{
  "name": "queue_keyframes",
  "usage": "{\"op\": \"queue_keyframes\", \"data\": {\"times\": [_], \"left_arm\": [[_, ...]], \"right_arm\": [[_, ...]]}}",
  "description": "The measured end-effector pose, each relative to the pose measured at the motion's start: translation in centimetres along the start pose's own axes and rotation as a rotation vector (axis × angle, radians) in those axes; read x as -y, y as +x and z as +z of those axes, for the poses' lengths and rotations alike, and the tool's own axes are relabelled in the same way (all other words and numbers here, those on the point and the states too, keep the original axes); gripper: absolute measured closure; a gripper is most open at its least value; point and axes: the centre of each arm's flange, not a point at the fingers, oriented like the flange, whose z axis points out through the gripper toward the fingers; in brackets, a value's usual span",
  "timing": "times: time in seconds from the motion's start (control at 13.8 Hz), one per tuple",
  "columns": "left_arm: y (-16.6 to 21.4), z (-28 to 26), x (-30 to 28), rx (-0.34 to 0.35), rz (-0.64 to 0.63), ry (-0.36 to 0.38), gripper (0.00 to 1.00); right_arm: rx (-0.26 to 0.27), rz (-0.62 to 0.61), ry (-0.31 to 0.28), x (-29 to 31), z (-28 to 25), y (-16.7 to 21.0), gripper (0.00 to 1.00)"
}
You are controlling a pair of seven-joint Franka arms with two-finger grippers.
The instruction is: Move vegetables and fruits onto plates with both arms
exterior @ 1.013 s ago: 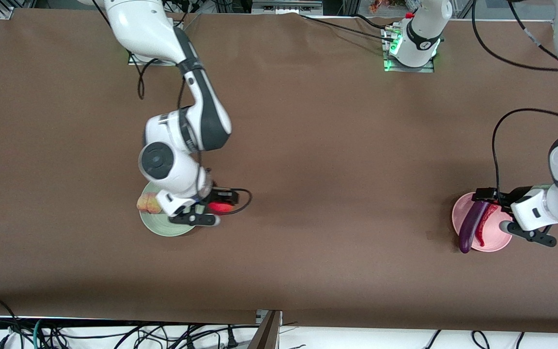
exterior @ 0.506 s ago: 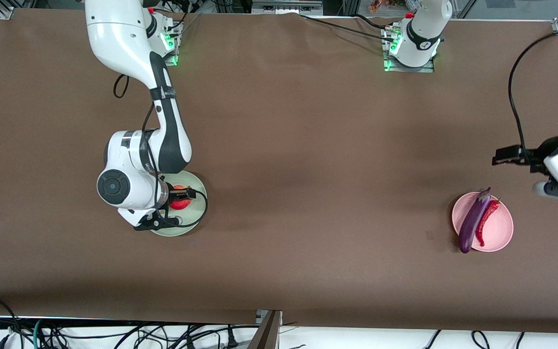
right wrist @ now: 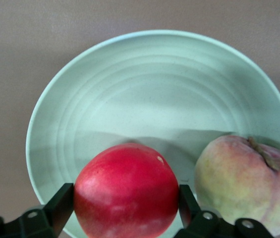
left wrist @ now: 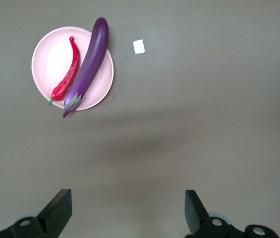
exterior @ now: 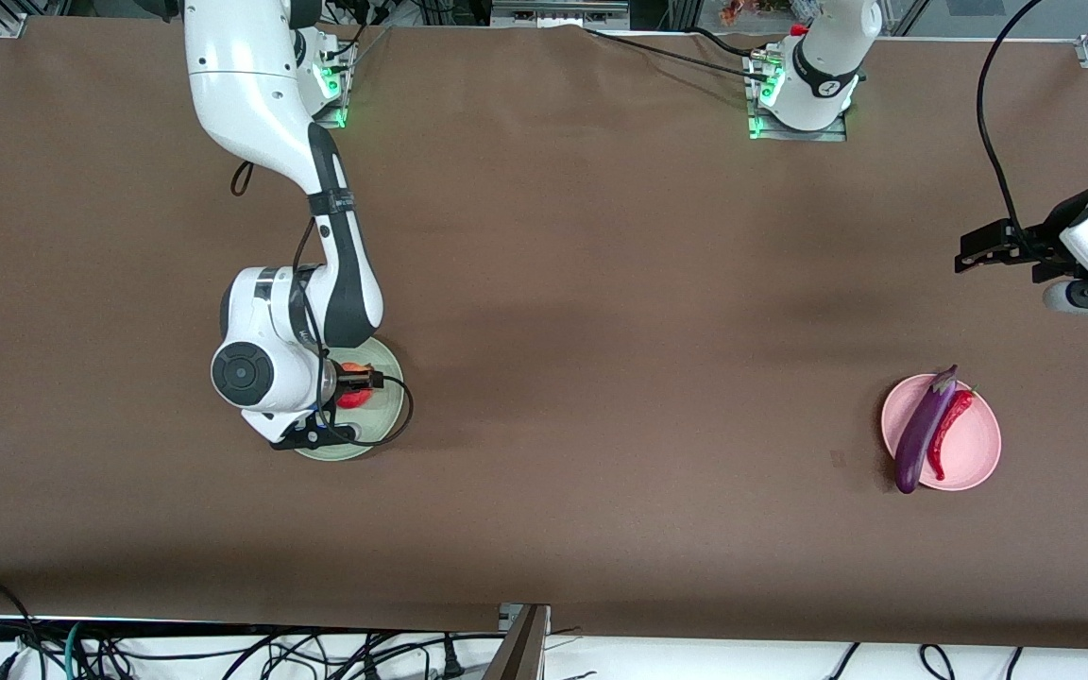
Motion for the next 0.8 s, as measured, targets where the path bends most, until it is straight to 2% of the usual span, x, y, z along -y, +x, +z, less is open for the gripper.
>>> {"op": "queue_keyframes", "data": {"times": [0.07,0.22,0.29,0.51,0.72,0.8], "left_arm": [[0.1,0.1,0.1,-0.005,-0.003,-0.008,0.0],[0.1,0.1,0.0,-0.006,-0.001,-0.01,0.0],[0.1,0.1,0.0,-0.007,0.0,-0.009,0.0],[-0.3,-0.4,-0.7,0.01,0.009,-0.007,0.0],[-0.8,-0.4,-0.3,0.037,-0.008,0.006,0.0],[-0.8,-0.4,0.0,0.041,-0.016,0.012,0.0]], "right_arm": [[-0.028,-0.003,-0.006,-0.3,-0.8,0.4,0.0],[-0.089,-0.007,-0.011,-1.3,-4.7,1.2,0.0],[-0.099,-0.003,-0.003,-1.9,-7.3,1.1,0.0],[-0.085,0.0,0.03,-4.7,-15.7,-1.1,0.0],[-0.025,0.005,0.061,-7.0,-22.8,-4.5,0.0],[-0.023,0.004,0.066,-7.4,-24.5,-5.3,0.0]]}}
